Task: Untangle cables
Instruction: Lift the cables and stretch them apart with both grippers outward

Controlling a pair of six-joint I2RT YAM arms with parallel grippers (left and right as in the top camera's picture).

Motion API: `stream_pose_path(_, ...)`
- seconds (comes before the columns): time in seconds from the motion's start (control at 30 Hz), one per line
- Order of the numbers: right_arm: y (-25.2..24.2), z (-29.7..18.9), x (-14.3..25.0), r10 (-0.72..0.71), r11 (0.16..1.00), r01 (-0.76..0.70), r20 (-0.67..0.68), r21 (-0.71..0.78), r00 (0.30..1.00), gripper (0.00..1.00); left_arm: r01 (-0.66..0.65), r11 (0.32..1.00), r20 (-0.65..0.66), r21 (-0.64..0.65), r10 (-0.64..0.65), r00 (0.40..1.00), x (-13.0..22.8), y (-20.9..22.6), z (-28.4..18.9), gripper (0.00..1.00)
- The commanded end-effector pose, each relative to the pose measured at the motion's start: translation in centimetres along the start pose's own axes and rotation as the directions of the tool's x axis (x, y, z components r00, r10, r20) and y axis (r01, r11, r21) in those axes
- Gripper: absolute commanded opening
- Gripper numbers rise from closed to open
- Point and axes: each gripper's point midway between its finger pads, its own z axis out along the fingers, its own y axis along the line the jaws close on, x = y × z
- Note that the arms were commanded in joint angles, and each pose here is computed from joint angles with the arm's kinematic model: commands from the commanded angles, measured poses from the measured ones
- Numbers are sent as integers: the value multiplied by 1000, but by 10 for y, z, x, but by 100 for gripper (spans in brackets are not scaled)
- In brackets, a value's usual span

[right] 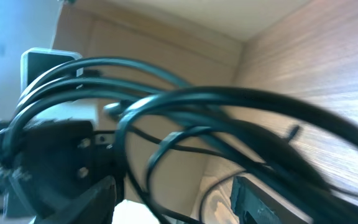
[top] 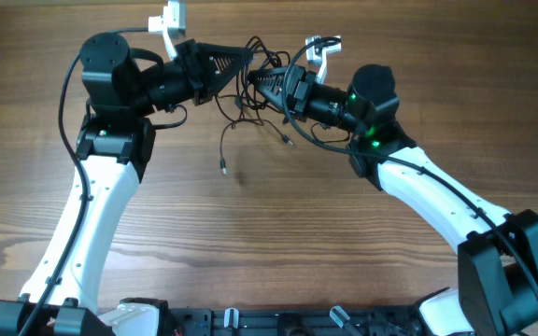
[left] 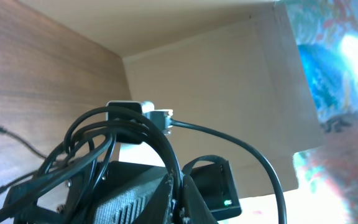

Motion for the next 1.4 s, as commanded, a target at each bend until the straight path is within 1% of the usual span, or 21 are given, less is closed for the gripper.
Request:
stream_pose_path(0.0, 18, -1, 2, -93, 994, 92, -20, -63, 995, 61, 101, 995, -12, 27, -101, 995, 3, -17, -5, 4)
stream_pose_path(0.07, 22, -1, 0, -109, 991, 108, -7, -78, 994, 61, 146, 989, -13, 27, -146, 989, 3, -17, -5, 4)
stream_pose_path(0.1, 21, -1, -3, -107, 992, 107, 12, -70, 994, 62, 191, 981, -15, 26, -190, 982, 3, -17, -5, 4)
stream_pose_path(0.2, 19, -1, -10, -101, 993, 104, 48, -55, 994, 63, 267, 963, -22, 25, -267, 964, 4, -17, -5, 4)
stream_pose_path(0.37, 18, -1, -16, -93, 994, 96, 80, -43, 992, 64, 297, 955, -59, 26, -295, 954, 15, -21, 4, 4)
stream_pose_path(0.53, 18, -1, -18, -75, 996, 79, 90, -41, 993, 64, 291, 956, -91, 40, -287, 954, 24, -29, 12, 4)
stream_pose_path(0.6, 18, -1, -20, -75, 996, 79, 102, -39, 992, 64, 267, 962, -105, 60, -260, 960, 28, -36, 15, 4)
stream_pose_path(0.73, 38, -3, -20, -111, 986, 122, 104, -113, 988, 50, 268, 961, -114, 61, -260, 959, 32, -38, 18, 4)
stream_pose_path(0.77, 43, -4, -19, -126, 982, 139, 102, -131, 987, 49, 268, 961, -116, 61, -260, 959, 32, -38, 18, 4)
stream_pose_path(0.83, 45, -4, -19, -133, 979, 147, 103, -140, 986, 49, 268, 961, -116, 61, -260, 959, 32, -38, 18, 4)
stream_pose_path(0.87, 45, -4, -18, -133, 980, 145, 94, -140, 987, 46, 268, 961, -115, 61, -260, 959, 32, -38, 18, 4)
stream_pose_path(0.9, 45, -4, -15, -138, 978, 148, 78, -145, 987, 37, 266, 962, -115, 62, -258, 959, 32, -38, 18, 4)
stream_pose_path(0.93, 45, -4, -13, -142, 978, 150, 68, -147, 988, 30, 261, 963, -115, 62, -252, 961, 32, -38, 18, 4)
stream_pose_path(0.97, 44, -3, -10, -173, 973, 179, 56, -146, 983, 15, 240, 969, -113, 64, -232, 966, 32, -38, 18, 4)
stream_pose_path(1.0, 40, -3, -9, -191, 971, 196, 50, -134, 980, 4, 206, 976, -106, 68, -198, 974, 31, -38, 18, 4)
stream_pose_path(1.1, 25, -7, -9, -172, 981, 172, 12, -91, 985, 4, 36, 997, -82, 71, -31, 996, 27, -33, 15, 4)
stream_pose_path(1.17, 18, -15, -9, -167, 983, 164, -28, -85, 986, 4, -30, 999, -68, 29, 32, 997, 23, -17, 9, 4)
stream_pose_path(1.27, 26, -33, -12, -176, 979, 167, -69, -115, 982, 5, -55, 986, 5, -156, 57, 998, 6, 36, -14, 4)
stream_pose_path(1.33, 42, -40, -13, -170, 978, 160, -68, -135, 983, 4, -126, 937, 30, -326, 143, 989, -2, 75, -32, 4)
stream_pose_path(1.37, 51, -42, -12, -156, 979, 145, -69, -146, 985, 5, -167, 887, 23, -431, 196, 980, -2, 97, -40, 4)
